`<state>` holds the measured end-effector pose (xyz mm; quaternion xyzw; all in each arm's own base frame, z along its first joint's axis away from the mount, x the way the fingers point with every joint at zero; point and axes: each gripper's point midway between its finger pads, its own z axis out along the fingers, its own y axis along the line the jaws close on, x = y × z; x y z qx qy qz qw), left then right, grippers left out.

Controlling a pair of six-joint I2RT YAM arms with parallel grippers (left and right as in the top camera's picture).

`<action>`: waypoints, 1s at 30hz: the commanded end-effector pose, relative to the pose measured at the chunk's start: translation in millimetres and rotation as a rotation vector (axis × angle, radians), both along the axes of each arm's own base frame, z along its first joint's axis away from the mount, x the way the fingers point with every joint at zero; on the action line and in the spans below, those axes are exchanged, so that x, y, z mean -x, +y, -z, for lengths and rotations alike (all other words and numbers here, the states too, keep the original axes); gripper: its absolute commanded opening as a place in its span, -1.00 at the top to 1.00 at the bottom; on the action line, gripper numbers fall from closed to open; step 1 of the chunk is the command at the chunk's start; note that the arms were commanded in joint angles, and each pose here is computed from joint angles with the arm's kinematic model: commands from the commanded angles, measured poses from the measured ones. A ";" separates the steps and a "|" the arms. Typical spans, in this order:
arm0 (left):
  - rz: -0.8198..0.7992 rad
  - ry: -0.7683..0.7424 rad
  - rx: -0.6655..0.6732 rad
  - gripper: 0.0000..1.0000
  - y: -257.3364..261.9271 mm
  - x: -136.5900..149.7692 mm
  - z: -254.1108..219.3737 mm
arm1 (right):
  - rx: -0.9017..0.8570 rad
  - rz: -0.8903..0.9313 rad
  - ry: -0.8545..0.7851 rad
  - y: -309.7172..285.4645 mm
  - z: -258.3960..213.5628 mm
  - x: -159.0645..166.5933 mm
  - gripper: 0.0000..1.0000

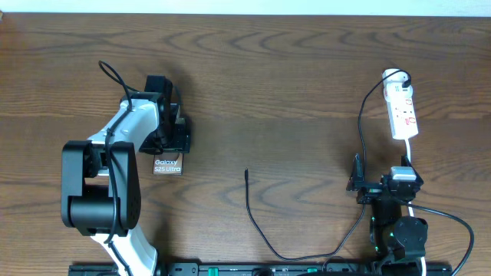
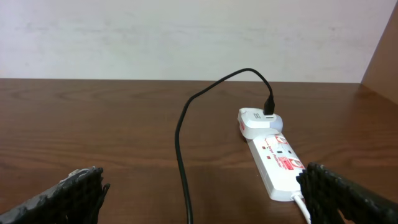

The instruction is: Plug charger to phone and switch on socket

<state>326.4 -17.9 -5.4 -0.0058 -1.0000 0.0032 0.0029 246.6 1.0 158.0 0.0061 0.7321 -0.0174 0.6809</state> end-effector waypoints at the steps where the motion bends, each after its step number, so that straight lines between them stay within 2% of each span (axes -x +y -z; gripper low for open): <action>1: 0.005 0.081 0.020 -0.61 -2.9 21.2 20.6 | 0.008 -0.012 0.004 2.6 1.5 0.0 -0.98; 19: 0.005 0.081 0.020 -0.59 -2.9 21.2 20.6 | 0.008 -0.012 0.004 2.6 1.5 0.0 -0.98; 22: 0.005 0.081 0.020 -0.50 -2.9 21.2 20.6 | 0.008 -0.012 0.004 2.6 1.5 0.0 -0.99; 30: 0.005 0.081 0.020 -0.49 -2.9 21.2 20.6 | 0.008 -0.012 0.003 2.6 1.3 0.0 -0.99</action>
